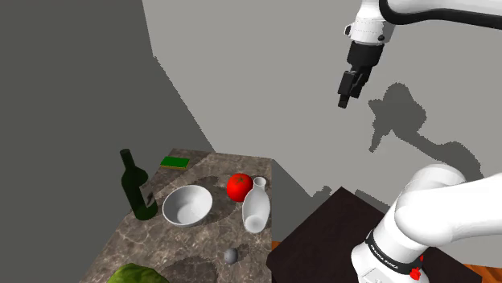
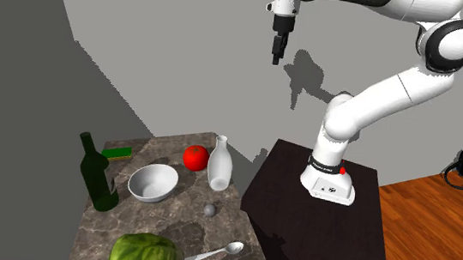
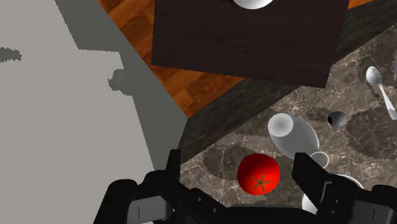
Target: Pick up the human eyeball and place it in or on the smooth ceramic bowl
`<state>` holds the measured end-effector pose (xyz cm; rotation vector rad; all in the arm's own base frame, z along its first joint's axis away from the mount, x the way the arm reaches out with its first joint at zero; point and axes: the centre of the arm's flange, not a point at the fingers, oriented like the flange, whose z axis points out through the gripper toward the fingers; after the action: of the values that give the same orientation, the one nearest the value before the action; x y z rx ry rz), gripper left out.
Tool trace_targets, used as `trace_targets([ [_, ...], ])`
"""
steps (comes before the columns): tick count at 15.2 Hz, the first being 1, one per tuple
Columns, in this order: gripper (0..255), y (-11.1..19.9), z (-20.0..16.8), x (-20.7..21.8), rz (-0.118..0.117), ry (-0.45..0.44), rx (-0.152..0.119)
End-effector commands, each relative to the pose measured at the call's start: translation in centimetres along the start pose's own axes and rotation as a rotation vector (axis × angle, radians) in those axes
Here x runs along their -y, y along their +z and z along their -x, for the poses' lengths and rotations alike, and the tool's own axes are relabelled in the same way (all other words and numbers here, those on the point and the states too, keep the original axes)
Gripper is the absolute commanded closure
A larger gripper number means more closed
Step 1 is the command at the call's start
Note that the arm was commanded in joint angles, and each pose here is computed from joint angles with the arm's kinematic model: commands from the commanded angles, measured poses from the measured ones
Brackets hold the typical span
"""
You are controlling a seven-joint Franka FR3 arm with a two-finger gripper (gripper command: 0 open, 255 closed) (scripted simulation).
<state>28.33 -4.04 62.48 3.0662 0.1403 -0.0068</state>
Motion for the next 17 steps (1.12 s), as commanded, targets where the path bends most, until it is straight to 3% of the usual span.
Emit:
trace_targets([
  [1,0,0.0,0.0,0.0,0.0,0.0,0.0],
  [17,0,15.9,-2.8,12.7,-0.058,-0.018,-0.021],
])
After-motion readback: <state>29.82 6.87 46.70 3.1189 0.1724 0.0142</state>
